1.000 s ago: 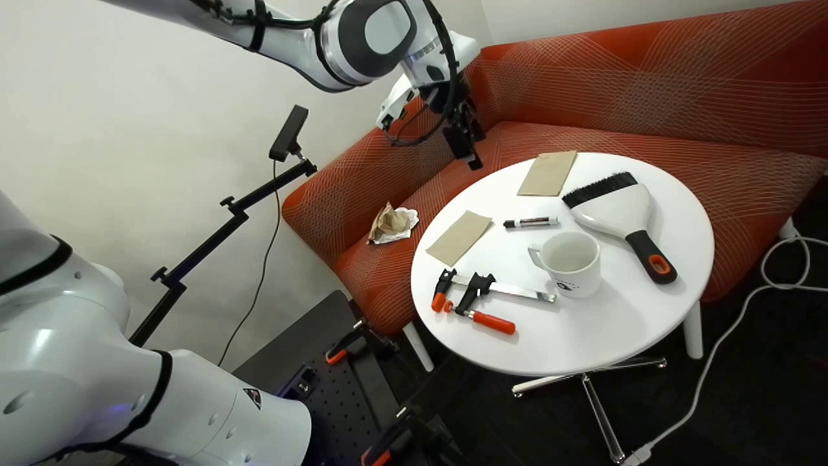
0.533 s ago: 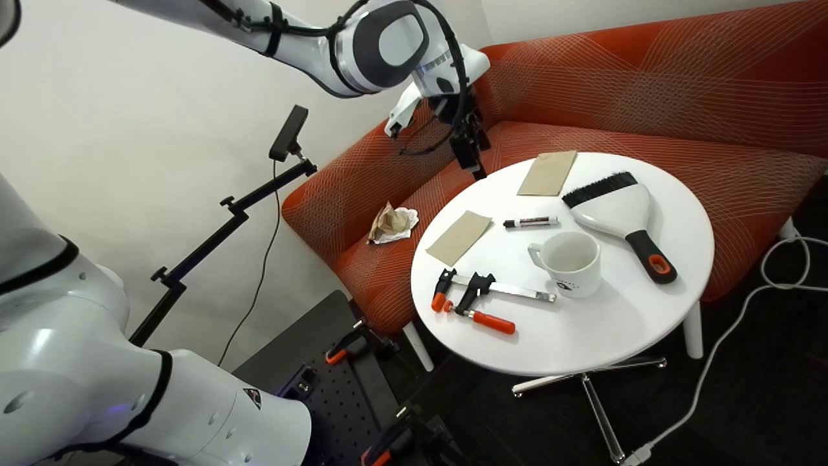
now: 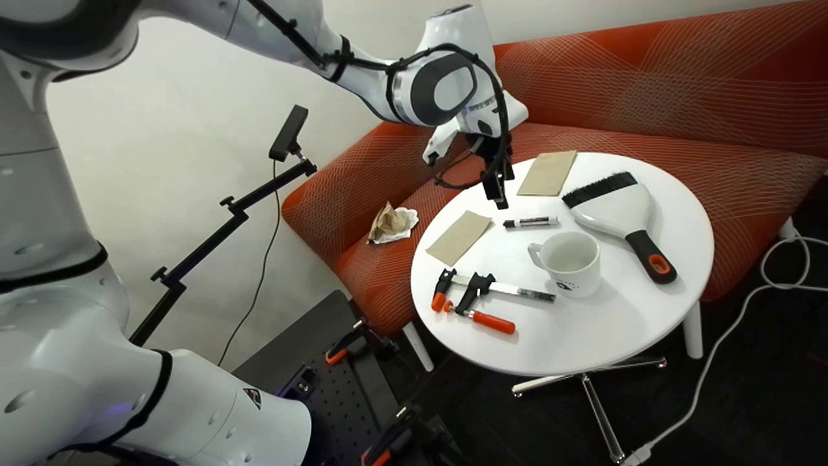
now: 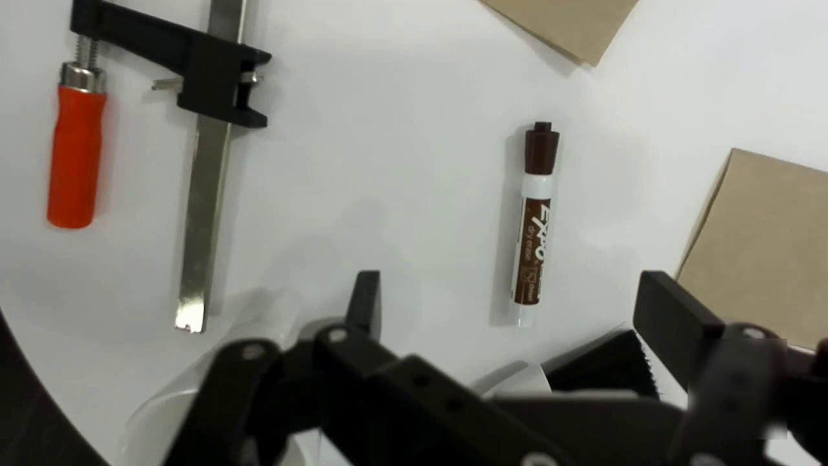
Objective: Put the marker in the mug
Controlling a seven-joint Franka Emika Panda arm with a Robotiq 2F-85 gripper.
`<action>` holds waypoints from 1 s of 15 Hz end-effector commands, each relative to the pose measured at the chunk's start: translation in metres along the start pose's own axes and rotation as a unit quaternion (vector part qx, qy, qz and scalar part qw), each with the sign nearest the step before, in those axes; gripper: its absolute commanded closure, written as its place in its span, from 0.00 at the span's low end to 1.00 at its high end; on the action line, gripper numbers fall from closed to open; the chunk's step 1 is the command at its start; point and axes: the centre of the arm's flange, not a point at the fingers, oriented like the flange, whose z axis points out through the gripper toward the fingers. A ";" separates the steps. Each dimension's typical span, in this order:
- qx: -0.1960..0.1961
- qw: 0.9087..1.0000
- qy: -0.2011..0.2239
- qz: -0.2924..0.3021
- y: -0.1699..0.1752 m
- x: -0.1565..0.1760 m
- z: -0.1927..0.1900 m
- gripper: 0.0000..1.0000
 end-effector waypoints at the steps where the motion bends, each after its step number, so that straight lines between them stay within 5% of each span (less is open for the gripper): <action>1: 0.012 1.000 -0.003 0.010 -0.019 0.020 0.030 0.00; 14: -0.003 1.000 0.020 0.009 -0.043 0.032 0.097 0.00; 15: -0.004 1.000 0.021 0.008 -0.044 0.032 0.099 0.25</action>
